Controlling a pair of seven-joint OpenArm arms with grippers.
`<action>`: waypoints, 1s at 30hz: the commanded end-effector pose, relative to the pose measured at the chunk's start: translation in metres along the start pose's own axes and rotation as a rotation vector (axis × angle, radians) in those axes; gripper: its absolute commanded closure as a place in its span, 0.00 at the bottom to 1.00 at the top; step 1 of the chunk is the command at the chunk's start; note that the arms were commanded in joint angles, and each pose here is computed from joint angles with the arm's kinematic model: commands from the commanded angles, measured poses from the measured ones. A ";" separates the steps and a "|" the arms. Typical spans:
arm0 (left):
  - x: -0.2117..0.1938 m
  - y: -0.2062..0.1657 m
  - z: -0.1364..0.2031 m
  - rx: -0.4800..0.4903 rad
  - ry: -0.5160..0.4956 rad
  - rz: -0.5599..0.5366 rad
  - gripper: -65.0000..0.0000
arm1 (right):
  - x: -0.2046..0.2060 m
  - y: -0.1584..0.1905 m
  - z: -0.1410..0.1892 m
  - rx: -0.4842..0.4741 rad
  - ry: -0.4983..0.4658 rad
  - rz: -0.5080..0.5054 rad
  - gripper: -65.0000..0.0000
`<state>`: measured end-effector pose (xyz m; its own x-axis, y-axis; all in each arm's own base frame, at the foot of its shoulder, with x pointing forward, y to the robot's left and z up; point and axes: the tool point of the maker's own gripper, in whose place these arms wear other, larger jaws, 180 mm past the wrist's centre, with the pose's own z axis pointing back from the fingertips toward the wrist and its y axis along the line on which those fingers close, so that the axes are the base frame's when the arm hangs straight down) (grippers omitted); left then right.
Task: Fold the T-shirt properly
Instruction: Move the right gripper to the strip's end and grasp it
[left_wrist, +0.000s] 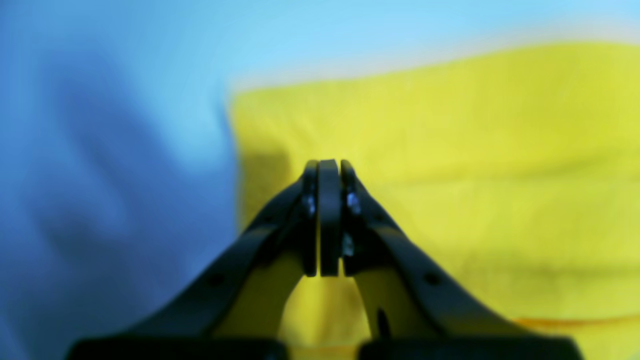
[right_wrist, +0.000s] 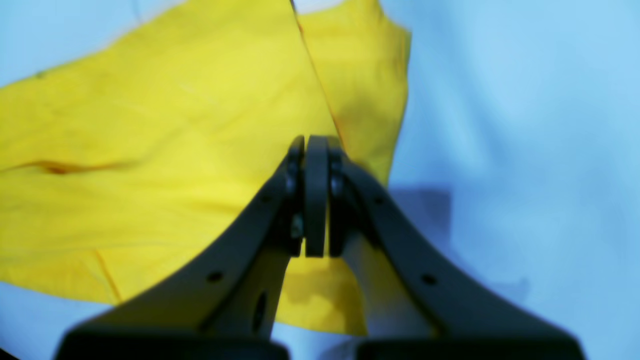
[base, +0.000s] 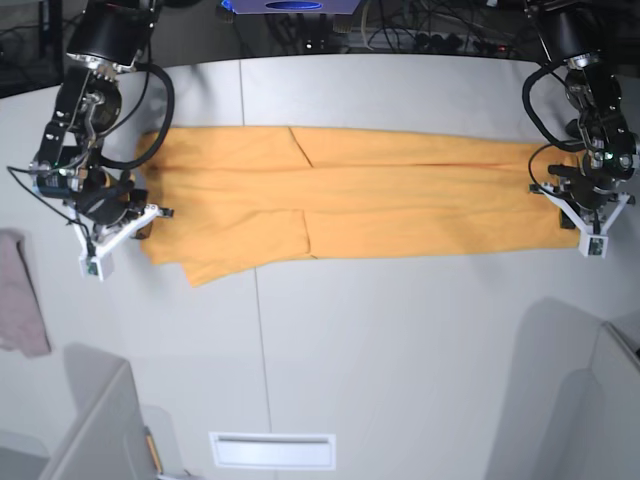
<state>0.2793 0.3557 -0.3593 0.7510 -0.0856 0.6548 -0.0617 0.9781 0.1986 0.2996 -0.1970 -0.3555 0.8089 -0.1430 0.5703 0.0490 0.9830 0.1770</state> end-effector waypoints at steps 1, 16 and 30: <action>0.013 0.015 0.010 0.042 -0.030 -0.010 1.00 | 0.018 0.003 0.006 0.004 -0.057 0.011 1.00; -0.021 0.040 0.038 0.053 -0.006 0.099 1.00 | 0.016 0.000 -0.040 0.047 0.061 -0.083 0.57; -0.038 0.040 0.035 0.050 0.035 0.109 1.00 | 0.002 0.003 -0.060 0.047 0.115 -0.033 0.56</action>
<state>0.2169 0.3844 -0.3652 0.7845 0.0533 0.6178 -0.1761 0.9744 0.1395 0.3225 -0.1806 -0.4159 0.8935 -0.1594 0.4198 0.0601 0.9689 0.2399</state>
